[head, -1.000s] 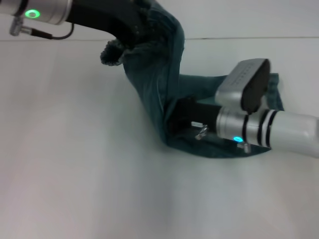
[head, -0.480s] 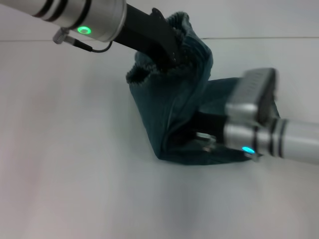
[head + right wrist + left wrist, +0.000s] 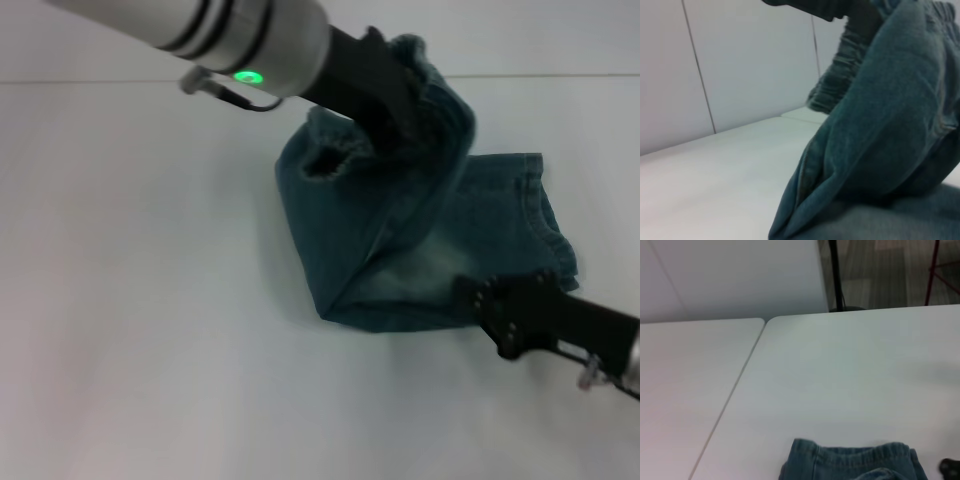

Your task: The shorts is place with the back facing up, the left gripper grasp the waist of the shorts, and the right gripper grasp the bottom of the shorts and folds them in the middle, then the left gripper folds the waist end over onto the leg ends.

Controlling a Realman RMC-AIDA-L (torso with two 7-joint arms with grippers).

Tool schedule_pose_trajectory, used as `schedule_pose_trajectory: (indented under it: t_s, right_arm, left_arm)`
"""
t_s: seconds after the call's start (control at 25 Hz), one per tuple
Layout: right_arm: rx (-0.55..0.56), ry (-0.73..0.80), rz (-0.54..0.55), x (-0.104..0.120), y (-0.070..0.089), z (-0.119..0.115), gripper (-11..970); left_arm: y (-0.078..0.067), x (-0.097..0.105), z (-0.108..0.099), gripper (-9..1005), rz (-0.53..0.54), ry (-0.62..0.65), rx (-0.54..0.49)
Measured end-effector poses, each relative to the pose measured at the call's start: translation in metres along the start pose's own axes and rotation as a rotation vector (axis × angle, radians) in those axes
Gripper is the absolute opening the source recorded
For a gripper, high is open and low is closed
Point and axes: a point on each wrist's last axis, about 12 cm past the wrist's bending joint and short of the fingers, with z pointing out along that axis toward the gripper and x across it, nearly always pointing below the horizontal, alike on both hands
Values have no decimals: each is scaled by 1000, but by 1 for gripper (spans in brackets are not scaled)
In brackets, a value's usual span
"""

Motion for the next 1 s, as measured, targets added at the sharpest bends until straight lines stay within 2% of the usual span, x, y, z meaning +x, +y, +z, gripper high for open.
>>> schedule_pose_trajectory:
  t_s: [0.12, 0.36, 0.56, 0.72, 0.92, 1.0]
  right_arm:
    - [9, 8, 35, 14, 9, -16, -2]
    - [-19, 33, 55, 23, 19, -20, -1]
    - [-47, 23, 60, 22, 24, -19, 4]
    - [-59, 13, 52, 20, 24, -18, 9]
    - [-81, -7, 32, 13, 22, -17, 16]
    - [-92, -17, 27, 11, 22, -18, 18]
  left_arm:
    - [-7, -11, 19, 118, 51, 13, 16]
    - [-19, -33, 54, 148, 132, 25, 26]
    - [-22, -46, 73, 172, 129, 46, 21]
    - [-22, -48, 79, 192, 139, 75, 31]
    - [-19, -47, 71, 412, 138, 48, 12]
    - [-17, -42, 64, 450, 126, 21, -6]
